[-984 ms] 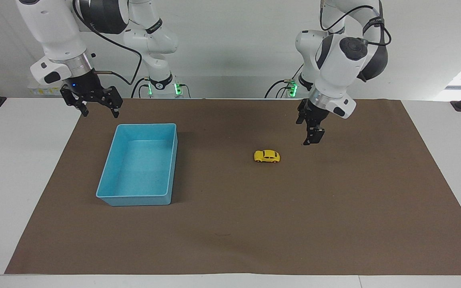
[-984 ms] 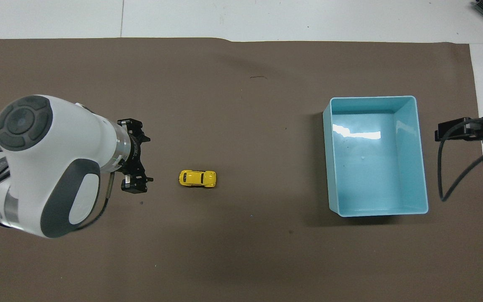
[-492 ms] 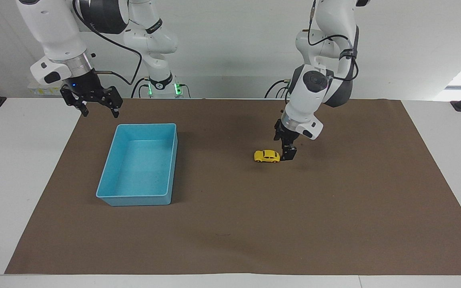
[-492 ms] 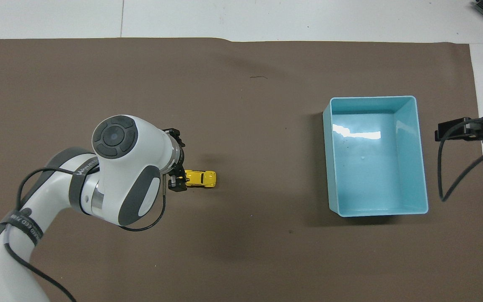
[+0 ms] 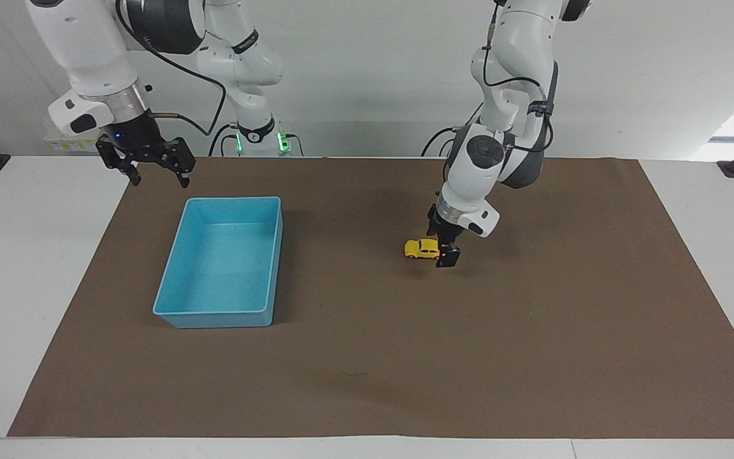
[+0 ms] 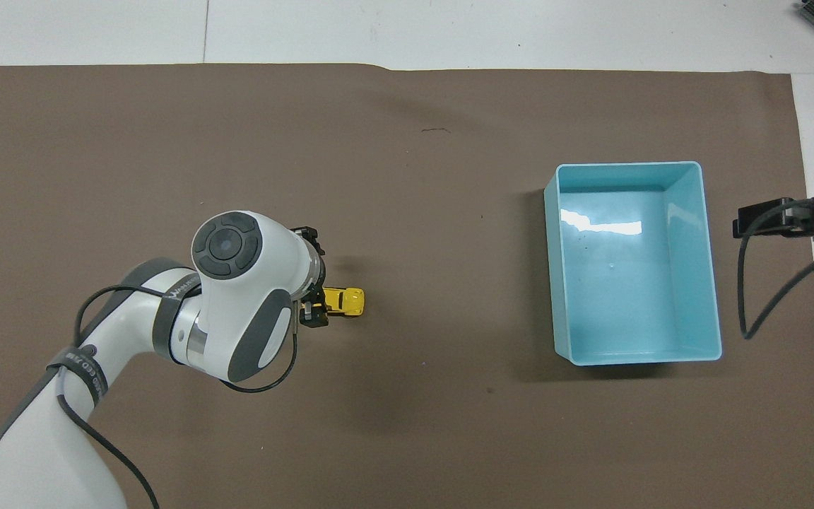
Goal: Wind up and store yellow beetle car
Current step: 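Lower the left gripper and close it on the yellow car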
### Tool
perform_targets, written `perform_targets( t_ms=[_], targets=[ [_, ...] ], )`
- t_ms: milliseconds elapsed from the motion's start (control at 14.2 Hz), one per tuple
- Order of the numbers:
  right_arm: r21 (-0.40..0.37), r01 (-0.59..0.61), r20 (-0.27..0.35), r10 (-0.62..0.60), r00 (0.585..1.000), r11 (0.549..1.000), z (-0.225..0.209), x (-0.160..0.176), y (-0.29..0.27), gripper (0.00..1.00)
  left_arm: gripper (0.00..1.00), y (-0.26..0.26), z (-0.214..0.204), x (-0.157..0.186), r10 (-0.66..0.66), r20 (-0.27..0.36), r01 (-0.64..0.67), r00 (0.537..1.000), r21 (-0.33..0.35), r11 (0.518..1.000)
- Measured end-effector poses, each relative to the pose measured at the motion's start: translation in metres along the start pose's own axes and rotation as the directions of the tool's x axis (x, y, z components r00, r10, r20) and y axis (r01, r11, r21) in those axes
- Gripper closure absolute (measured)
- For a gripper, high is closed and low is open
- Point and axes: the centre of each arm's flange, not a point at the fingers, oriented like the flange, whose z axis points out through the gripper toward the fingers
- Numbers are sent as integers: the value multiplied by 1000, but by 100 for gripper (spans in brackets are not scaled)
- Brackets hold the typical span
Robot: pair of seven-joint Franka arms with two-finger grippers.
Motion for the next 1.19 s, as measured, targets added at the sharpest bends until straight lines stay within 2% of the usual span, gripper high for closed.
perform_targets(
  t_ms=[492,562,633,773,843,914,1054,1125,1195],
  targets=[
    [0,0,0,0,1000,1000,0,0,0,0,0,-17,11,1,11,-5,-11,1000,-2,1000],
    [0,0,0,0,1000,1000,0,0,0,0,7,-20,13,1,12,-7,-12,1000,2,1000],
    [0,0,0,0,1000,1000,0,0,0,0,7,-21,15,2,12,-9,-12,1000,3,1000],
    [0,0,0,0,1000,1000,0,0,0,0,19,-22,17,2,12,-9,-12,1000,2,1000],
    [0,0,0,0,1000,1000,0,0,0,0,19,-22,17,2,11,-8,-11,1000,1,1000],
    [0,0,0,0,1000,1000,0,0,0,0,26,-22,17,2,11,-8,-11,1000,0,1000],
    [0,0,0,0,1000,1000,0,0,0,0,51,-22,17,2,10,-8,-10,1000,0,1000],
    [0,0,0,0,1000,1000,0,0,0,0,59,-22,15,2,10,-6,-10,1000,-3,1000],
    [0,0,0,0,1000,1000,0,0,0,0,59,-21,15,3,8,-7,-8,1000,-3,1000]
  ],
)
